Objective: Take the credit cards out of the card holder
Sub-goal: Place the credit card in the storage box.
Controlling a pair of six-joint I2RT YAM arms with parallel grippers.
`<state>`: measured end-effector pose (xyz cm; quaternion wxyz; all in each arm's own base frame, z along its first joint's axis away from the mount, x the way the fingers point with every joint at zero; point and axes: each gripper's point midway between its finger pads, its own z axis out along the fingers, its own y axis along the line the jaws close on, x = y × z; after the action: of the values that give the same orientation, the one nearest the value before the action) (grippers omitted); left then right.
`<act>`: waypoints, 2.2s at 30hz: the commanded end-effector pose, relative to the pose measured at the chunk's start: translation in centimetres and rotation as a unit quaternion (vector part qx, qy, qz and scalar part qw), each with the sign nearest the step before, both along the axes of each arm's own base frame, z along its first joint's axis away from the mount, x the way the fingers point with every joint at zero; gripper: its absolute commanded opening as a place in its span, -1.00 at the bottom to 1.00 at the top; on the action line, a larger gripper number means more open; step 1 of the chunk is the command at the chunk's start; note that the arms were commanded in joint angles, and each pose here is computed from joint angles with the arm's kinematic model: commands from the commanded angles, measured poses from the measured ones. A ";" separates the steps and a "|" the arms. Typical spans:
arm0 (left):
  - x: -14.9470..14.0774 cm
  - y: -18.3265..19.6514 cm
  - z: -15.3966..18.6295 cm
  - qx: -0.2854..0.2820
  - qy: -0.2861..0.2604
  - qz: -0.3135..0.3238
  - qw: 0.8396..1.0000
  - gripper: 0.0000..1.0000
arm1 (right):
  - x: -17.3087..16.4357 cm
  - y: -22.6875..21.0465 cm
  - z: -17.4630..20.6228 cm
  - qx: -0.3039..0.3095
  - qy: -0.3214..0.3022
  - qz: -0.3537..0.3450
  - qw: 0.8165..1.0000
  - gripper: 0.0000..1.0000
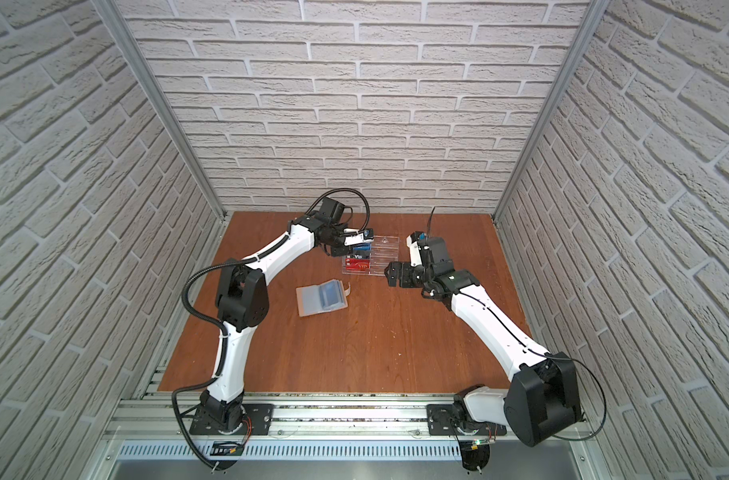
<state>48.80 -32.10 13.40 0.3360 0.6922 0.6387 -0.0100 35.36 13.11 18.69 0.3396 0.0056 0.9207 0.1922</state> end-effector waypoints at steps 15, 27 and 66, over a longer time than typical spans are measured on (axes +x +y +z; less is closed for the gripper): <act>1.5 -1.1 -1.6 0.023 -0.021 -0.038 0.999 -1.00 | 0.4 -0.9 0.3 0.040 -0.012 -0.002 0.999 0.99; 1.9 -0.7 -2.0 0.038 -0.038 -0.031 0.998 -0.98 | 0.9 -0.5 -0.2 0.053 -0.007 0.003 0.999 1.00; 3.7 -1.9 1.5 -0.005 -0.095 0.013 0.995 -0.51 | 0.0 -0.6 0.1 0.063 -0.012 0.006 0.998 1.00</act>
<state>52.26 -33.50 12.74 0.3688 0.6916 0.6189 0.0519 35.49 12.55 17.88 0.3305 0.0224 0.9118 0.2425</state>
